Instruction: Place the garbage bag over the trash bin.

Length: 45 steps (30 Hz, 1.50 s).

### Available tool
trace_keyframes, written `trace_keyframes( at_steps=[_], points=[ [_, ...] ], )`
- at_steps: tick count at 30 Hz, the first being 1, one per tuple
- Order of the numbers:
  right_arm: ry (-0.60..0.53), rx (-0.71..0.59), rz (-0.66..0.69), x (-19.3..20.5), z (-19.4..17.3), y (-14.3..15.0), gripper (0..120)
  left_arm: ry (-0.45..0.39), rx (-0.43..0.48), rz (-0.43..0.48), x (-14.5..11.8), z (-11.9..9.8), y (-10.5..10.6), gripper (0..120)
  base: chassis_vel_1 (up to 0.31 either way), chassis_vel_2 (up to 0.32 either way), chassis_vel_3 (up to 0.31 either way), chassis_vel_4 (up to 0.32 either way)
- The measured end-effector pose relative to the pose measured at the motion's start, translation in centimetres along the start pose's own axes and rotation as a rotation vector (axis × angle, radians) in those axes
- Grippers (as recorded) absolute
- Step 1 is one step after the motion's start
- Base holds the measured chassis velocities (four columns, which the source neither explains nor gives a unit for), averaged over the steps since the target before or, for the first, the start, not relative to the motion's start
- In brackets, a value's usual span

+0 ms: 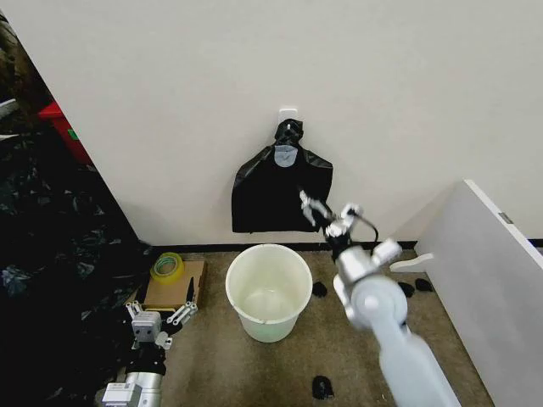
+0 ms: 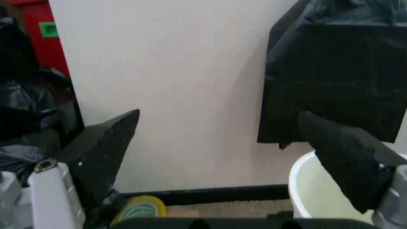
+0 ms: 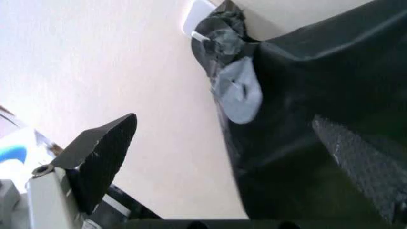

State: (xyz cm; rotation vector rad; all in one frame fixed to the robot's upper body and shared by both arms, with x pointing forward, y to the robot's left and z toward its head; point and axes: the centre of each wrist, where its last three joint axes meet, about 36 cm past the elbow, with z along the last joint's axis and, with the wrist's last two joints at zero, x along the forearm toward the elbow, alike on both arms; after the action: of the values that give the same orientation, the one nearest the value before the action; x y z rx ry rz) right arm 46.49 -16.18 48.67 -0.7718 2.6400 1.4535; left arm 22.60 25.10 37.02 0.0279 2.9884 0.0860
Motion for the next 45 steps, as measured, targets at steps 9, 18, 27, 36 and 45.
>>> trace_keyframes(
  at_steps=[9,18,27,36,45],
  points=[
    [-0.008,-0.102,0.011,-5.8,2.0,0.2,100,0.01,0.023,-0.009,0.1,0.4,-0.8,98,0.0,0.0,0.0,0.0],
    [-0.011,-0.101,0.029,-7.5,1.9,-0.3,84,0.007,0.019,-0.005,0.1,0.4,-0.8,98,0.0,0.0,0.0,0.0],
    [-0.014,-0.096,0.035,-7.3,1.8,-0.5,45,-0.001,0.015,-0.005,-0.3,0.2,-0.5,98,0.0,0.0,0.0,0.0],
    [-0.016,-0.089,0.034,-7.3,1.7,-0.5,19,-0.008,0.013,-0.011,-0.6,0.0,-0.3,98,0.0,0.0,0.0,0.0],
    [-0.009,-0.031,0.052,-6.5,2.3,-0.8,0,-0.01,0.013,-0.017,-0.6,-0.3,-0.3,98,0.0,0.0,0.0,0.0]
  ],
)
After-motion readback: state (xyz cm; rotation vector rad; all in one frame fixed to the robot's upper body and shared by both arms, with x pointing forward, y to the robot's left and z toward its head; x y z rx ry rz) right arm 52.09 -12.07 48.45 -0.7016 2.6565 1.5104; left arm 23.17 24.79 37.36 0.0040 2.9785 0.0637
